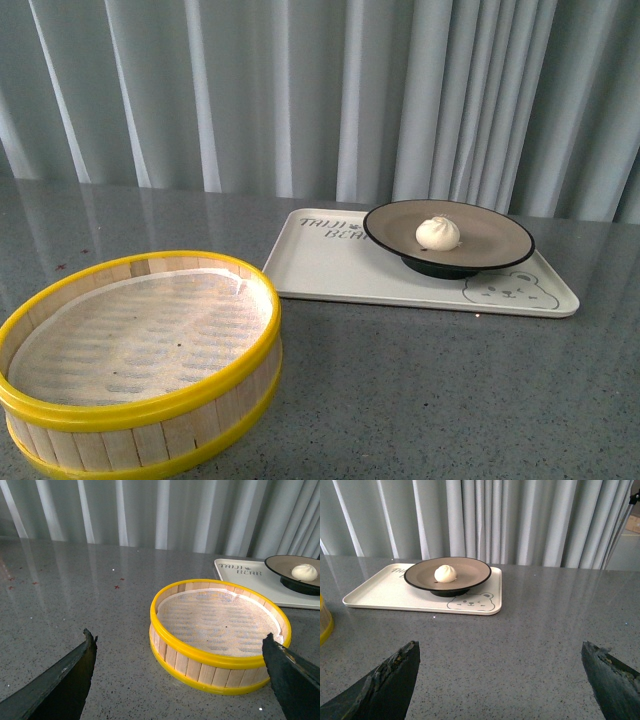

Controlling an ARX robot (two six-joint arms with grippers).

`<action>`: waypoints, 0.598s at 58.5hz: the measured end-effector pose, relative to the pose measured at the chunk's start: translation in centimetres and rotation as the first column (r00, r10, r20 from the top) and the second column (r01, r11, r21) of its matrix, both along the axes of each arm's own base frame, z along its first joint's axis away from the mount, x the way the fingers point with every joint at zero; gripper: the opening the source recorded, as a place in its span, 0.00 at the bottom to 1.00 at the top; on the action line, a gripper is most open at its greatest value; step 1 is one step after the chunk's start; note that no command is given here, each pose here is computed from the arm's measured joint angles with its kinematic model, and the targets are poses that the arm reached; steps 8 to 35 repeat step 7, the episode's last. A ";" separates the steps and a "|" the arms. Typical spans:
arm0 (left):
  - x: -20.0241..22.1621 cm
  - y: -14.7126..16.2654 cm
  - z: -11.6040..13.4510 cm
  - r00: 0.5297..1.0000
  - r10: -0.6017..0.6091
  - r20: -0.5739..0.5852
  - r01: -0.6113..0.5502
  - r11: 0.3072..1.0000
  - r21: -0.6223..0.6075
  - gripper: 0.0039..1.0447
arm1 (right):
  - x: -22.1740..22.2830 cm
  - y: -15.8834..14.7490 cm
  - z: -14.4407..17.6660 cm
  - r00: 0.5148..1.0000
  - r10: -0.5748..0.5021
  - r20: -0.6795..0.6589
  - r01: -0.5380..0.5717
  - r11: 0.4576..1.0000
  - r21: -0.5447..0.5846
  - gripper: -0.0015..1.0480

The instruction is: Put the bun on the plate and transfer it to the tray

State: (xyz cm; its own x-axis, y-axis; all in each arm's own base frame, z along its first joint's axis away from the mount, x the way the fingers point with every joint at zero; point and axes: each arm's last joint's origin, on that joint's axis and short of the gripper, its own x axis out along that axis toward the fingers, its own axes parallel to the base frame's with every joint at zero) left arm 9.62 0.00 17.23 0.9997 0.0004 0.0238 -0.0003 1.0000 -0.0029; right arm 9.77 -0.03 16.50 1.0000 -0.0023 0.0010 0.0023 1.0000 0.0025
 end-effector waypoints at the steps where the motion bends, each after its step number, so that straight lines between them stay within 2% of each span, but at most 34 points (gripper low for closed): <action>1: 0.0 0.0 0.0 1.000 0.000 0.000 0.000 1.000 0.000 0.94 | 0.0 0.0 0.0 1.000 0.000 0.000 0.000 1.000 0.000 0.92; 35: 0.0 0.0 0.0 1.000 0.000 0.000 0.000 1.000 0.000 0.94 | 0.0 0.0 0.0 1.000 0.000 0.000 0.000 1.000 0.000 0.92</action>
